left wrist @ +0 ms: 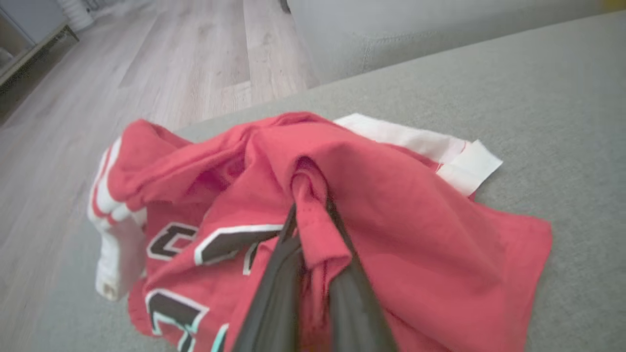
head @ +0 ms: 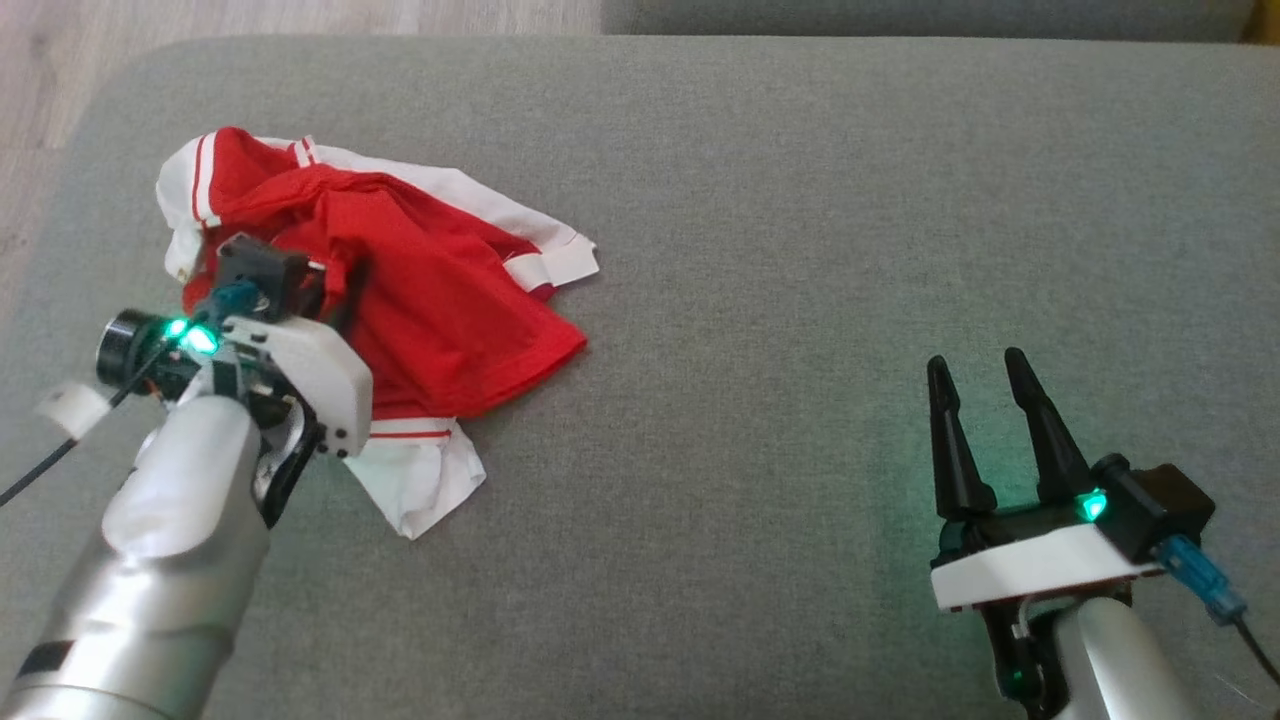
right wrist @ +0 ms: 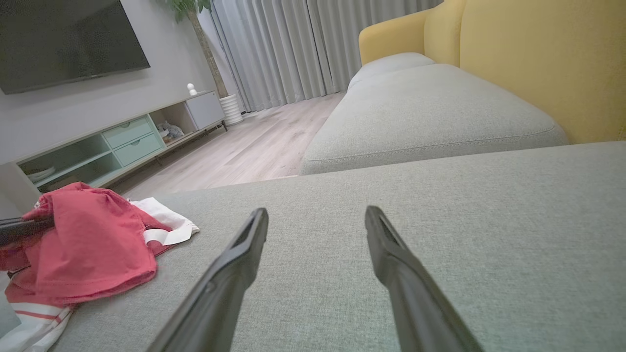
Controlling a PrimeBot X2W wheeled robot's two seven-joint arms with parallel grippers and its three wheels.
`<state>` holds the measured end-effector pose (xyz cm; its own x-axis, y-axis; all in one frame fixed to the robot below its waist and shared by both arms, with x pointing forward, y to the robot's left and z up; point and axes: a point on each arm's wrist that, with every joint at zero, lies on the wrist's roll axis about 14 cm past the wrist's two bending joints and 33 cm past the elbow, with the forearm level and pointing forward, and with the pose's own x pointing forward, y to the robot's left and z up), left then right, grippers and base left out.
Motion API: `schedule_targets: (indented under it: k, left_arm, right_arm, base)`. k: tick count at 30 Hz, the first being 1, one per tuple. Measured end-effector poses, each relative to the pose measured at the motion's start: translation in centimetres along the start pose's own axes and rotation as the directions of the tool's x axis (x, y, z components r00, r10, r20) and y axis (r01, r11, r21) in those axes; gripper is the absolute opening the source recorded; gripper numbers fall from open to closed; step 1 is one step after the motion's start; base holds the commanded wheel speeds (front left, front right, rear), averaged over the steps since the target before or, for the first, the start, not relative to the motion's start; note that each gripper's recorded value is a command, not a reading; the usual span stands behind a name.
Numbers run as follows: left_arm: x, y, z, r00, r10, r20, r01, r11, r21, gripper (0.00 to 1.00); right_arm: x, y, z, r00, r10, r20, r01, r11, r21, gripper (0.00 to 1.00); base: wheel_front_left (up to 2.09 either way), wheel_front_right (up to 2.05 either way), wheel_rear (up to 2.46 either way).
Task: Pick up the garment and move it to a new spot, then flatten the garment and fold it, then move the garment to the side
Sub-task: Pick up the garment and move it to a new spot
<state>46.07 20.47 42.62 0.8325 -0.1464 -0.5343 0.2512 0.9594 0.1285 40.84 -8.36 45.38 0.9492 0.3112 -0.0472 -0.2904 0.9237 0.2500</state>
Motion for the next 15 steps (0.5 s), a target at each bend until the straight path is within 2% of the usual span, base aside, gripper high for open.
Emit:
schedule_targets:
  k: [3, 6, 9, 10, 15]
  left_arm:
    - [-0.5, 0.2, 1.8, 0.995, 0.000, 0.096, -0.001, 1.000, 0.010, 0.00]
    - [-1.6, 0.1, 5.9, 0.964, -0.009, 0.267, 0.001, 1.000, 0.030, 0.00]
    - [-3.8, -0.2, 11.6, 0.882, -0.020, 0.472, -0.004, 0.999, 0.051, 0.00]
    - [-5.6, -0.5, 14.8, 0.820, -0.027, 0.571, -0.010, 0.998, 0.062, 0.00]
    - [-10.2, -2.4, 20.2, 0.688, -0.089, 0.720, 0.004, 0.993, 0.118, 0.00]
  right_arm:
    - [-0.1, 0.0, 0.4, 1.000, -0.001, 0.010, 0.001, 1.000, -0.003, 1.00]
    - [-0.3, 0.2, 0.9, 1.000, 0.001, 0.022, -0.001, 1.000, -0.007, 1.00]
    - [-0.6, 0.4, 1.6, 0.999, 0.005, 0.040, -0.005, 1.000, -0.014, 1.00]
    - [-0.8, 0.6, 2.0, 0.999, 0.010, 0.052, -0.009, 1.000, -0.015, 1.00]
    - [-1.9, 1.1, 2.5, 0.998, 0.014, 0.064, -0.014, 1.000, -0.014, 1.00]
  base:
    - [0.00, 0.00, 0.00]
    - [0.00, 0.00, 0.00]
    - [0.00, 0.00, 0.00]
    - [0.00, 0.00, 0.00]
    - [0.00, 0.00, 0.00]
